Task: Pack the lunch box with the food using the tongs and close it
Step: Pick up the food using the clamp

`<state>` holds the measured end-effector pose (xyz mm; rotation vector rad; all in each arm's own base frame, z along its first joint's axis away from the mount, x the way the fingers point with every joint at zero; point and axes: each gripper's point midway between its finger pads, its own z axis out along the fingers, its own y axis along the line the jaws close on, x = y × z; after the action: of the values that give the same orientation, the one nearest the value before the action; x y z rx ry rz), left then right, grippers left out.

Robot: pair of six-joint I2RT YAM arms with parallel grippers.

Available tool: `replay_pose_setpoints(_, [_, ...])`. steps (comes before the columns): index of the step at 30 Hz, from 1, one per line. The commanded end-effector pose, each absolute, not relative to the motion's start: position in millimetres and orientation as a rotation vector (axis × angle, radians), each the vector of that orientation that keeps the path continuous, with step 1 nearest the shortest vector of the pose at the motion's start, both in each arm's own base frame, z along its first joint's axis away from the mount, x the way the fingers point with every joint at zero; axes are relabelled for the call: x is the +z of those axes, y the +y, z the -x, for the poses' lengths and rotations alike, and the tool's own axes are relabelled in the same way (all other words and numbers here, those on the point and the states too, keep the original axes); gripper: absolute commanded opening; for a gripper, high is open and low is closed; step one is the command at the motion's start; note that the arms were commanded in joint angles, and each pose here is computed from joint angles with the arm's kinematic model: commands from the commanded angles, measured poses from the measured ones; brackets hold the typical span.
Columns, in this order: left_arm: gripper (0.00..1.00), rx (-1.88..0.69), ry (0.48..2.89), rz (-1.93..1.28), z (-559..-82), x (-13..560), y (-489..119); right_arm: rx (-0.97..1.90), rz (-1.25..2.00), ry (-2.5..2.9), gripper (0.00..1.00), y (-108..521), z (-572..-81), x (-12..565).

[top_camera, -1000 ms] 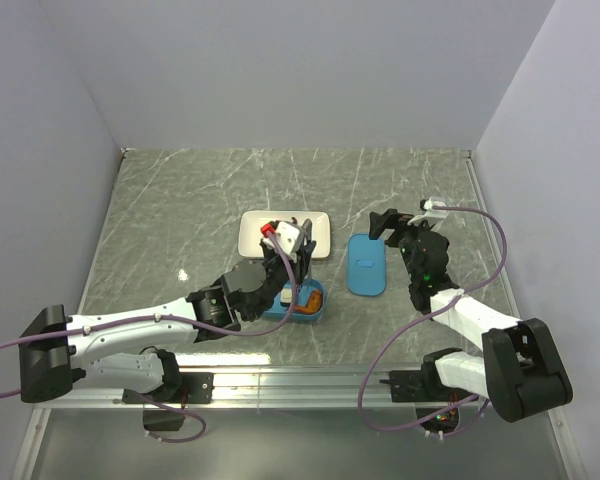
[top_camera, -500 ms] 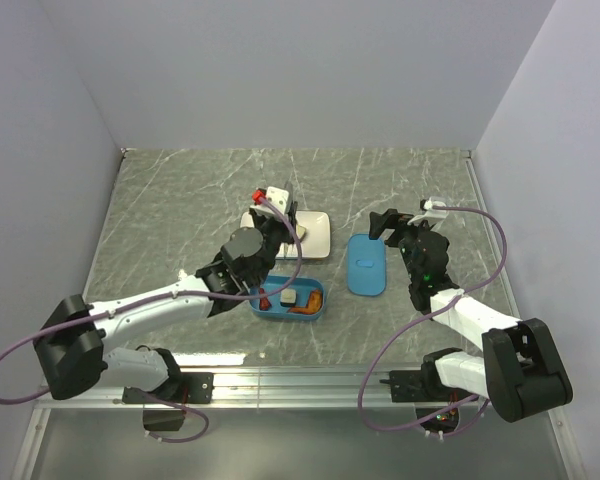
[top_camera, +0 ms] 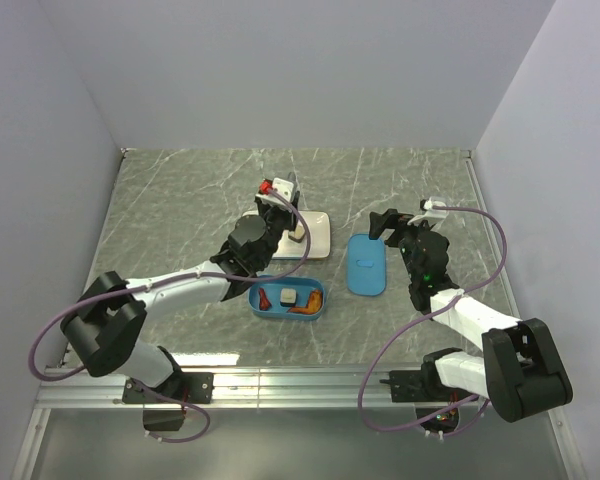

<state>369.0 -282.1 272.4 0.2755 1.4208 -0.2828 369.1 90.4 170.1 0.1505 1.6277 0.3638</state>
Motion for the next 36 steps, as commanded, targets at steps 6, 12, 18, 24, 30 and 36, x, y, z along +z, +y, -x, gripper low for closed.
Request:
replay_pose_setpoints(6, [0.4, -0.398, 1.282, -0.271, -385.5, 307.1, -292.9, 0.376, -0.147, 1.561, 0.98, 92.5, -375.0, 194.6])
replay_pose_setpoints(12, [0.41, -0.438, 1.256, -0.273, -385.1, 309.8, -294.0, 0.375, -0.147, 1.566, 0.98, 93.0, -376.8, 194.0])
replay_pose_setpoints(18, [0.43, -0.469, 1.264, -0.302, -383.0, 304.6, -300.2, 0.373, -0.15, 1.564, 0.98, 91.9, -377.1, 194.4])
replay_pose_setpoints(24, [0.44, -0.494, 1.294, -0.292, -390.5, 295.5, -302.9, 0.374, -0.148, 1.564, 0.98, 92.3, -376.4, 193.9])
replay_pose_setpoints(30, [0.44, -0.492, 1.291, -0.296, -394.6, 291.5, -302.3, 0.374, -0.148, 1.563, 0.98, 91.8, -375.9, 194.0])
replay_pose_setpoints(36, [0.44, -0.495, 1.3, -0.307, -400.7, 285.4, -303.6, 0.378, -0.144, 1.565, 0.98, 93.8, -375.3, 193.6])
